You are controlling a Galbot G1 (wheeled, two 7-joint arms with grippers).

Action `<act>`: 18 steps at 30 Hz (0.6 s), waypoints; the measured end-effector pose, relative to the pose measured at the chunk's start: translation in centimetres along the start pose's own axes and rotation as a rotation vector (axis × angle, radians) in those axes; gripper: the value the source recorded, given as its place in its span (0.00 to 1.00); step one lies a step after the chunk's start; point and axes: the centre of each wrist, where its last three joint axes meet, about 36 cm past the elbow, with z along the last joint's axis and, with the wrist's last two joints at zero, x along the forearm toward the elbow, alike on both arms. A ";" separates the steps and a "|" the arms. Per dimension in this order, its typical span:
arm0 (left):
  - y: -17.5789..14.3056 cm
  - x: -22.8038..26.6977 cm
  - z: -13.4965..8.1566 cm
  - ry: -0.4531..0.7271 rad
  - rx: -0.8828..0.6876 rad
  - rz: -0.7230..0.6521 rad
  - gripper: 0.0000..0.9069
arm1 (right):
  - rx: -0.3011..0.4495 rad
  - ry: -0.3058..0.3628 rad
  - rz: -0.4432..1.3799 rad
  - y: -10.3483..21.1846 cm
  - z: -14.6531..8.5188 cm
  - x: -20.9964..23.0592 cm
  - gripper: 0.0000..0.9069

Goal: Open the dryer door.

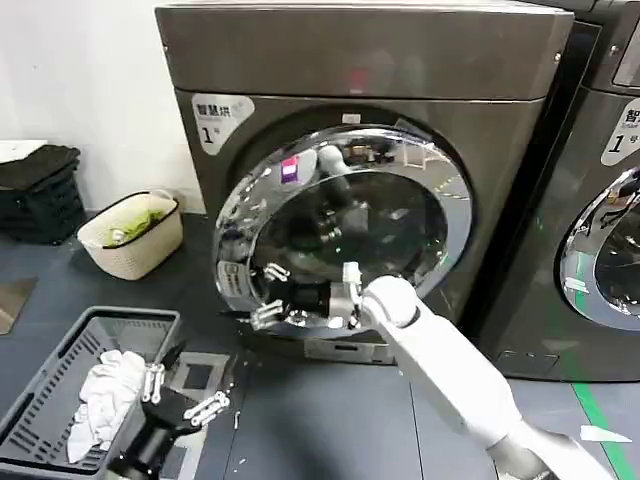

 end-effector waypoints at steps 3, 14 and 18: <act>1.5 -0.3 0.4 -0.019 0.030 0.011 1.00 | 0.014 -0.029 -0.050 0.0 -0.1 1.1 1.00; 7.5 -1.1 0.6 -0.073 -0.001 0.084 1.00 | 0.035 -0.044 -0.230 0.4 -1.2 4.7 1.00; 9.4 -1.3 0.7 -0.084 -0.033 0.067 1.00 | 0.036 -0.049 -0.288 0.9 -1.4 5.8 1.00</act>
